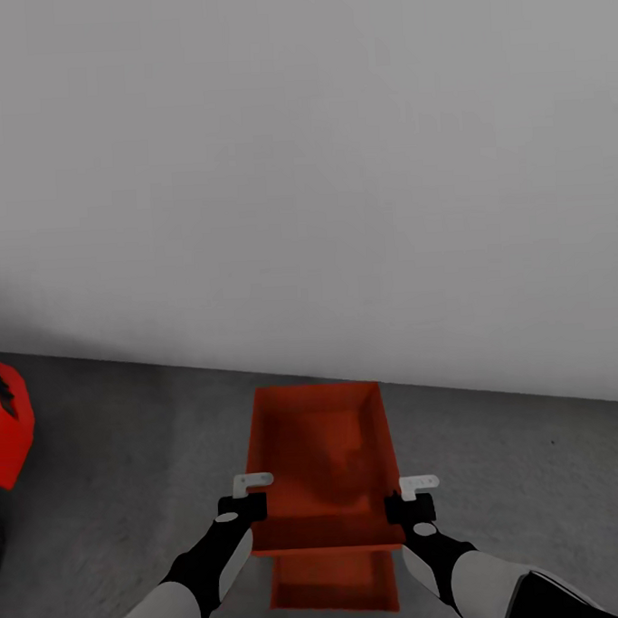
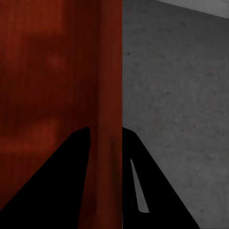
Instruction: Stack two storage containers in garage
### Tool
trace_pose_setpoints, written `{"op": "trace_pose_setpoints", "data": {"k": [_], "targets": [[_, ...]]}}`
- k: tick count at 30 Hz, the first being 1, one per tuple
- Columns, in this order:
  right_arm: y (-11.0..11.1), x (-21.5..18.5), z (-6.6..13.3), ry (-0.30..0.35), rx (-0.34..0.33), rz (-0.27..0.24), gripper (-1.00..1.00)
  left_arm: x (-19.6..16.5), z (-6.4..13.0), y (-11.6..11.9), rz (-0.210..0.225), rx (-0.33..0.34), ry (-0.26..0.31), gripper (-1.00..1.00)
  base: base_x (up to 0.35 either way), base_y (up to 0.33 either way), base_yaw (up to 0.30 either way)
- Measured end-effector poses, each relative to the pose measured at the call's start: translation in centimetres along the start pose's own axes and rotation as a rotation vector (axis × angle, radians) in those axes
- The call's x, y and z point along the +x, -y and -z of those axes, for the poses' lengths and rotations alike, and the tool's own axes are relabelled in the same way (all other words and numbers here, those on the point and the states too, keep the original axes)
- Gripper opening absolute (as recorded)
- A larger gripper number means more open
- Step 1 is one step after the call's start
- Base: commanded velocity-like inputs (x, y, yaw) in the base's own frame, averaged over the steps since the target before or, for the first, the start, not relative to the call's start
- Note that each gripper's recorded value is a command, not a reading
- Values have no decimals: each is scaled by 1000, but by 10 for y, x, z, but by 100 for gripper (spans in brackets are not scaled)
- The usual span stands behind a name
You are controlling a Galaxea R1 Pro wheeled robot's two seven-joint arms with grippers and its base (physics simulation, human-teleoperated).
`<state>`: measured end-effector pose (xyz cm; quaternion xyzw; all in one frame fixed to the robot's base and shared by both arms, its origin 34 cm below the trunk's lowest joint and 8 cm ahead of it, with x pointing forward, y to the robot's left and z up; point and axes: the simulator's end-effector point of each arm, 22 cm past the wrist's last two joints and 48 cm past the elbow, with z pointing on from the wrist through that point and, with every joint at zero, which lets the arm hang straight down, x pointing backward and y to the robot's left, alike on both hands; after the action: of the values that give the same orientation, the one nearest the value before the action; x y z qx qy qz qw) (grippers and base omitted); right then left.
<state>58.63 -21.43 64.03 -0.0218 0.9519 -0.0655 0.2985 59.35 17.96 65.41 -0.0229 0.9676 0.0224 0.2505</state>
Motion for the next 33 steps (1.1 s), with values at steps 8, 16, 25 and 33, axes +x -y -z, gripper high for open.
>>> {"op": "trace_pose_setpoints", "data": {"k": [8, 16, 25, 33], "targets": [[0, 0, 0, 1, 0, 0, -100, 0, 0, 0, -1, 0, 1, -100, 2, 9, -241], [0, 0, 0, 0, 0, -1, -100, 0, 0, 0, -1, 0, 1, -100, 0, 0, -107], [-1, 0, 0, 0, -2, 7, -100, 1, 0, -1, 1, 1, -2, -100, 0, 0, -2], [-1, 1, 1, 2, 0, 1, -100, 0, 0, -1, -9, 1, 3, -100, 0, 0, 0]]}}
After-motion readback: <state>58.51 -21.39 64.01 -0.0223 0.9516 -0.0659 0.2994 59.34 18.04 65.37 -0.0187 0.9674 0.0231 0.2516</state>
